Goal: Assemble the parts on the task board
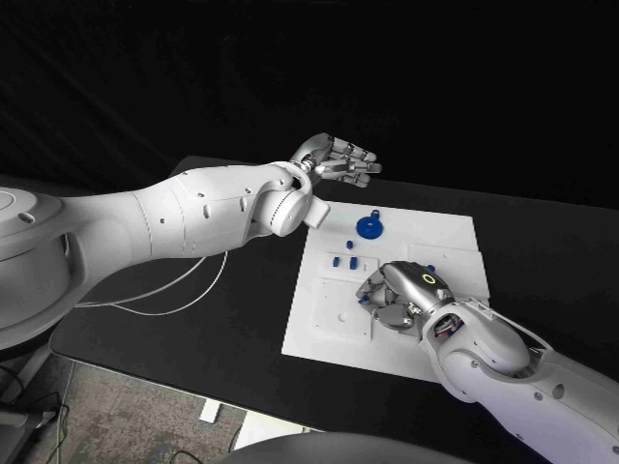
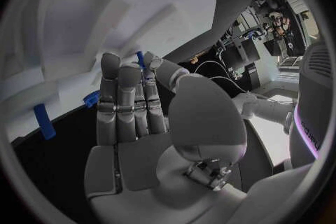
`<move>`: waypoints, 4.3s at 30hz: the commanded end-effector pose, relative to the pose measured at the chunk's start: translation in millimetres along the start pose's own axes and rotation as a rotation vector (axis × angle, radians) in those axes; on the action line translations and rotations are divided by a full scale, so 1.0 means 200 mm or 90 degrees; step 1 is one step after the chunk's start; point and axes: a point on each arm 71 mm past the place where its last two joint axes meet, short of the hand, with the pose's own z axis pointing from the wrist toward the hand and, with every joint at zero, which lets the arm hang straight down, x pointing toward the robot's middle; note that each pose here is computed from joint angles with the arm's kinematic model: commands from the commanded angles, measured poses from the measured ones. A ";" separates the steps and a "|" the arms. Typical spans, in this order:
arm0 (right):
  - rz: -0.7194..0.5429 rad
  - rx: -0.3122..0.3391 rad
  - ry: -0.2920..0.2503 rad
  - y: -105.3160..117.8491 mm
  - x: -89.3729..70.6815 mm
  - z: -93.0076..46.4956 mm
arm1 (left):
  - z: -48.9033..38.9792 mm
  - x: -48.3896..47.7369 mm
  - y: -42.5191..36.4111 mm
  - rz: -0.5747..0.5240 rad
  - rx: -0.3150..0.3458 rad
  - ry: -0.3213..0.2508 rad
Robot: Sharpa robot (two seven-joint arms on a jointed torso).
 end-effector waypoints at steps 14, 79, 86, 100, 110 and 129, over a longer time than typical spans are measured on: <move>-0.053 0.023 0.038 0.01 0.04 0.01 | 0.005 0.025 -0.012 -0.005 0.007 0.015; 0.009 0.098 -0.078 -0.20 -0.49 -0.07 | -0.005 -0.016 -0.006 -0.013 0.004 0.016; -0.025 0.140 -0.054 -0.31 -0.52 -0.08 | -0.010 -0.015 -0.008 -0.016 0.004 0.019; -0.072 0.212 0.022 -0.40 -0.47 -0.07 | -0.016 -0.011 -0.009 -0.023 0.002 0.019; -0.073 0.210 0.029 -0.39 -0.45 -0.05 | -0.014 -0.018 -0.004 -0.025 -0.002 0.019; -0.070 0.194 0.037 -0.37 -0.43 -0.03 | -0.010 -0.025 0.002 -0.024 -0.009 0.019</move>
